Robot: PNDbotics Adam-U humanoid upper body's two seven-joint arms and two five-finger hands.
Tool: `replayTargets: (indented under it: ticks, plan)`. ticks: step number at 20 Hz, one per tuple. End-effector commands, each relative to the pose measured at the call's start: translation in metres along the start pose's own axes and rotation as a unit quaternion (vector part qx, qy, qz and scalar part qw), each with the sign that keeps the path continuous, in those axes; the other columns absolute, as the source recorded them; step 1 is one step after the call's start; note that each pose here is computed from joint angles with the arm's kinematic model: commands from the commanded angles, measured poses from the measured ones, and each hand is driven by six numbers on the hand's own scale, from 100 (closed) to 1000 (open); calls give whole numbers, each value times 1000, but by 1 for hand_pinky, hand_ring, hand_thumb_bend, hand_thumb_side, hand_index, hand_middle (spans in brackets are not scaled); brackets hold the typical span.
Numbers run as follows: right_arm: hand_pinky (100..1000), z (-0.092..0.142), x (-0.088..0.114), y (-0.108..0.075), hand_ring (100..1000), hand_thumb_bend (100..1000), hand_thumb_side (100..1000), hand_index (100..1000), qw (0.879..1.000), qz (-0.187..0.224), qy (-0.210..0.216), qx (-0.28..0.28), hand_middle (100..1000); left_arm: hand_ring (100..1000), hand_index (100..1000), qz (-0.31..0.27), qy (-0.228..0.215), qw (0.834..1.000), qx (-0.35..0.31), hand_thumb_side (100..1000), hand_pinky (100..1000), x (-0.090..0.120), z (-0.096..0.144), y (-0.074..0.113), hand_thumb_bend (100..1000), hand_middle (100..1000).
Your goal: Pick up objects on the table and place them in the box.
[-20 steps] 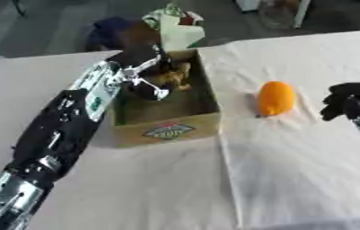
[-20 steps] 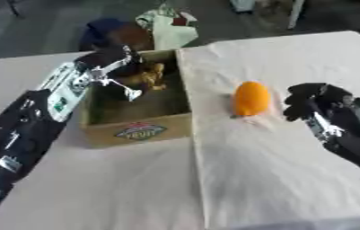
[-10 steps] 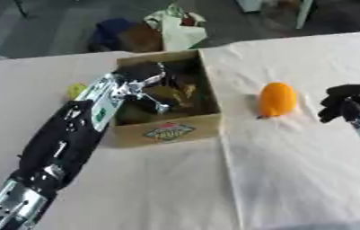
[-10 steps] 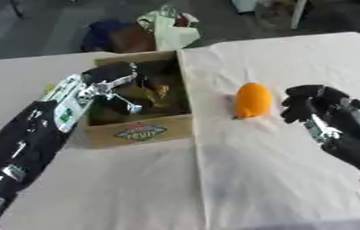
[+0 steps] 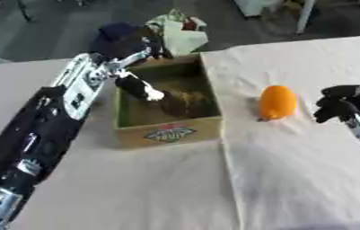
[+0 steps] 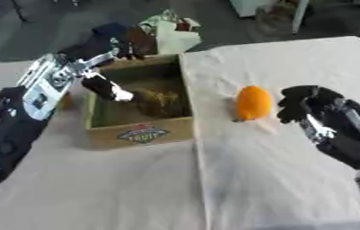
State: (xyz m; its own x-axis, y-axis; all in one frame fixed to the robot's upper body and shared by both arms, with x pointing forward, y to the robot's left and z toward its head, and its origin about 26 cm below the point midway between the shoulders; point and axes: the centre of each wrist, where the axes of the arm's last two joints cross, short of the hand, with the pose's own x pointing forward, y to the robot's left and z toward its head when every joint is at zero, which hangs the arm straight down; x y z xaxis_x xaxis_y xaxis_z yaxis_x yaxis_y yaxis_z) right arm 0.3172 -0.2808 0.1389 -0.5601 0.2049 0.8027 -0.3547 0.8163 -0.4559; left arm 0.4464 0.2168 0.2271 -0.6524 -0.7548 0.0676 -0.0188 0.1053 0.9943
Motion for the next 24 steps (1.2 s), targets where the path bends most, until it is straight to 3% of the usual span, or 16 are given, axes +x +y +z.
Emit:
replayTargets:
  ticks: [1, 5, 10, 18, 24]
  plan:
    - [592, 2, 4, -9, 611, 100, 525, 782, 1000, 15, 0, -5, 622, 700, 807, -16, 33, 998, 45, 399, 704, -12, 25, 38, 400, 678]
    - [592, 5, 3, -9, 611, 100, 525, 782, 1000, 16, 4, -9, 622, 696, 808, -9, 99, 993, 58, 361, 697, -35, 51, 39, 338, 679]
    - [592, 6, 2, -10, 611, 100, 524, 782, 1000, 16, 5, -12, 622, 693, 805, 8, 171, 985, 37, 344, 691, -63, 74, 18, 330, 680]
    - [592, 5, 2, -9, 611, 100, 526, 782, 1000, 16, 3, -10, 623, 694, 804, 25, 251, 968, 14, 320, 687, -97, 83, -17, 322, 683]
    - [592, 6, 2, -9, 611, 100, 527, 782, 1000, 16, 3, -10, 624, 683, 799, 33, 283, 959, 0, 310, 676, -110, 87, -40, 311, 673]
